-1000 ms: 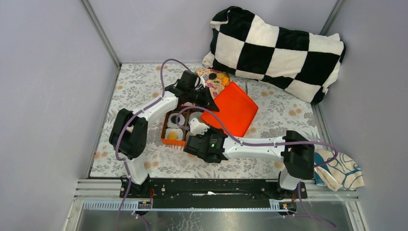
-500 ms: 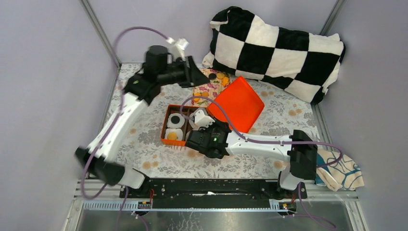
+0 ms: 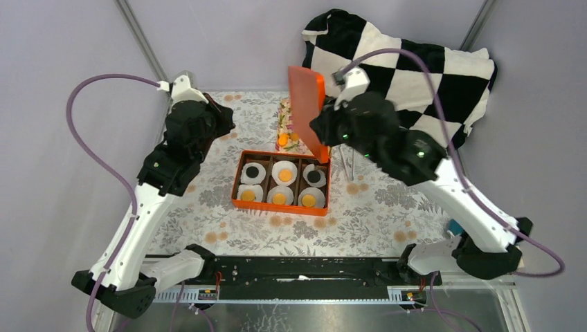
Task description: Pack the cookies
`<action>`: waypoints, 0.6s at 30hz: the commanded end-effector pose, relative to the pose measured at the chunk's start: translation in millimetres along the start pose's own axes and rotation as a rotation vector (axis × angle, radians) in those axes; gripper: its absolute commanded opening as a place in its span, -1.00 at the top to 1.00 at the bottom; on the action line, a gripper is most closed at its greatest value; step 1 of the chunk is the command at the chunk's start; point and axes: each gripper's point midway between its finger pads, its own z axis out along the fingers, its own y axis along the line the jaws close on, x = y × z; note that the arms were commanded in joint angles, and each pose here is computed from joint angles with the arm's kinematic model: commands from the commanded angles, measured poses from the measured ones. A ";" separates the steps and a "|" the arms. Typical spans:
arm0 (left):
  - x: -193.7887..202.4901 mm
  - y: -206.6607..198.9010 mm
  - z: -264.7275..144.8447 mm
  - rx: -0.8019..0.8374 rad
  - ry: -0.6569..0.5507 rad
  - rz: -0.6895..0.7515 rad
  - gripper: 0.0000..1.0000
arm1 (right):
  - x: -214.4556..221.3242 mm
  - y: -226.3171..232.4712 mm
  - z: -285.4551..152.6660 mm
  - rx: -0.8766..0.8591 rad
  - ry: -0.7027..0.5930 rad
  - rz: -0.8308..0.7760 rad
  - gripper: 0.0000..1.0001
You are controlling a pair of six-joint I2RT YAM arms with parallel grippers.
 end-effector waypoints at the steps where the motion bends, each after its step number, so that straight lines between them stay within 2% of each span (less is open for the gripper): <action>1: -9.6 24.9 1.7 -0.100 -0.102 0.002 1.00 | -34.2 62.8 -41.2 -0.520 -0.029 0.235 1.00; 4: -11.8 26.3 -1.0 -0.098 -0.112 0.025 1.00 | -32.2 65.5 -39.7 -0.741 -0.019 0.453 1.00; 5: -13.4 24.9 -1.8 -0.093 -0.111 0.037 1.00 | -33.9 64.5 -40.7 -0.836 -0.007 0.586 1.00; 9: -14.7 26.9 -3.7 -0.107 -0.102 0.063 1.00 | -3.2 37.3 -18.8 -1.046 0.052 0.877 1.00; 13: -7.2 38.2 -3.1 -0.141 -0.103 0.074 1.00 | 26.2 20.6 9.4 -1.080 0.058 0.974 1.00; 18: 24.4 47.6 11.9 -0.151 -0.032 0.097 1.00 | 56.4 5.1 45.2 -1.075 0.088 1.047 1.00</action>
